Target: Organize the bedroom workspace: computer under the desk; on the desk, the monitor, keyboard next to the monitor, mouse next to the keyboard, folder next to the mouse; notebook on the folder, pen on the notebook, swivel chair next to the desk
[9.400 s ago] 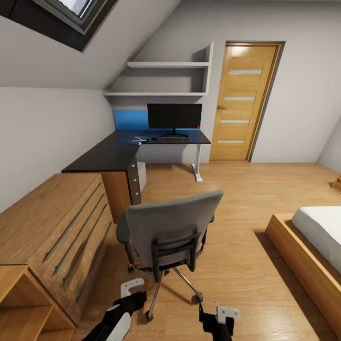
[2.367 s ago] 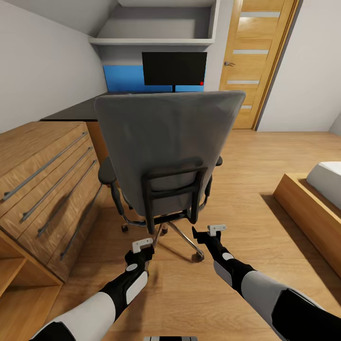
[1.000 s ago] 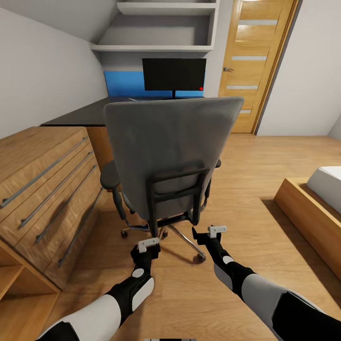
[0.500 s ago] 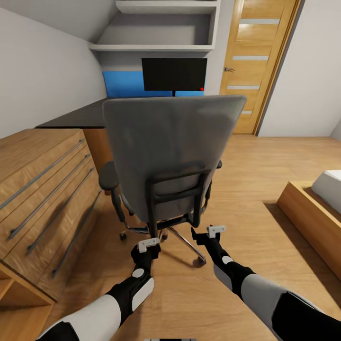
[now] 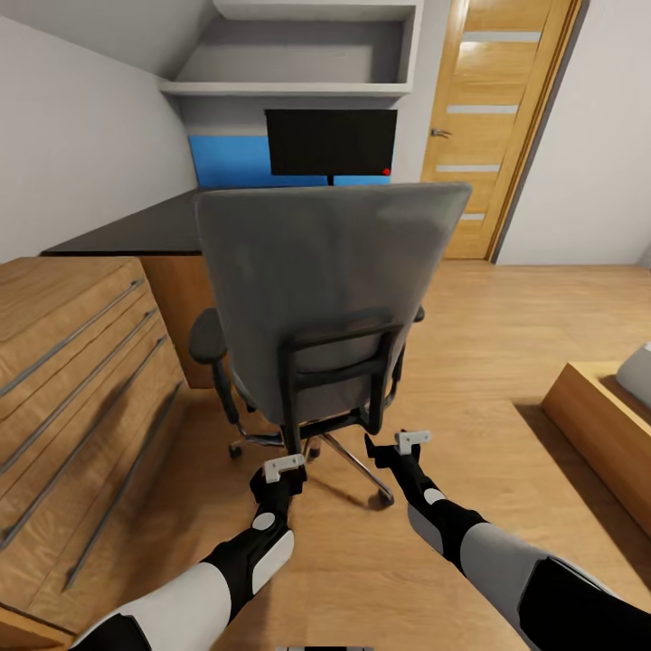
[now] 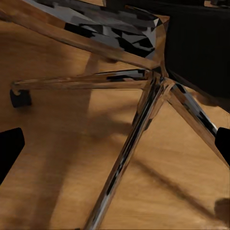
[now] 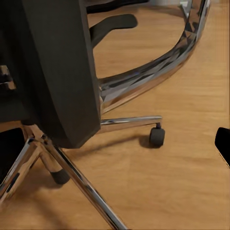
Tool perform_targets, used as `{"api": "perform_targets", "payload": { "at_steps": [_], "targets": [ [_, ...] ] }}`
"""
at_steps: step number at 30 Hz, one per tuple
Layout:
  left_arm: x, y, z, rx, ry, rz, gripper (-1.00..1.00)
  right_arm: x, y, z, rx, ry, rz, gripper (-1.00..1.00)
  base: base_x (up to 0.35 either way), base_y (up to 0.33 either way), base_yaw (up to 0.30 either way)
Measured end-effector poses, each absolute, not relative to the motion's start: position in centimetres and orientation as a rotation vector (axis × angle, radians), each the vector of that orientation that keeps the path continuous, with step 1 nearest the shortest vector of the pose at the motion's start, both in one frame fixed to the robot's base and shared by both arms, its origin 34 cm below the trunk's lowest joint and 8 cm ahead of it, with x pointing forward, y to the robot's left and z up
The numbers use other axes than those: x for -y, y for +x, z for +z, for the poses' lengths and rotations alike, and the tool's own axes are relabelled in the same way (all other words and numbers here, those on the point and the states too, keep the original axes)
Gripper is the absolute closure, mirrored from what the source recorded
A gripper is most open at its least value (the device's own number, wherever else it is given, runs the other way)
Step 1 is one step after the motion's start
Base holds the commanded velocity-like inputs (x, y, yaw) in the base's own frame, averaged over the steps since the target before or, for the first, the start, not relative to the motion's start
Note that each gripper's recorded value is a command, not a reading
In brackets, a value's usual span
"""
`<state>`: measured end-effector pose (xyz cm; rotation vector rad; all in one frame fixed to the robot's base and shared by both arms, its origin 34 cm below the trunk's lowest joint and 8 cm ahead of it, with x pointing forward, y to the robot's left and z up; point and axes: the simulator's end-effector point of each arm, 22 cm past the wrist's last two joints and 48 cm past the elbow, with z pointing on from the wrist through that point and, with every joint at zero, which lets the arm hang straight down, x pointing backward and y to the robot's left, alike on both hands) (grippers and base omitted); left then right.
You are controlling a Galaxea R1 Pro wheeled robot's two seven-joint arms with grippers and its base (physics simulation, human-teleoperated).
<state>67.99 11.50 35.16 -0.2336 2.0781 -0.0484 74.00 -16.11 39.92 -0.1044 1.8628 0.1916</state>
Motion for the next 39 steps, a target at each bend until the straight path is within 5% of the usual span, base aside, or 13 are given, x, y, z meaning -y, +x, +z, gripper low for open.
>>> {"api": "perform_targets", "payload": {
  "at_steps": [39],
  "targets": [
    [-11.65,67.93,35.14,-2.08,-0.238,-0.042,-1.0,15.99,74.0,40.02,-1.861,-0.105,0.193,-1.0,0.323,0.0,-0.035]
  ]
}}
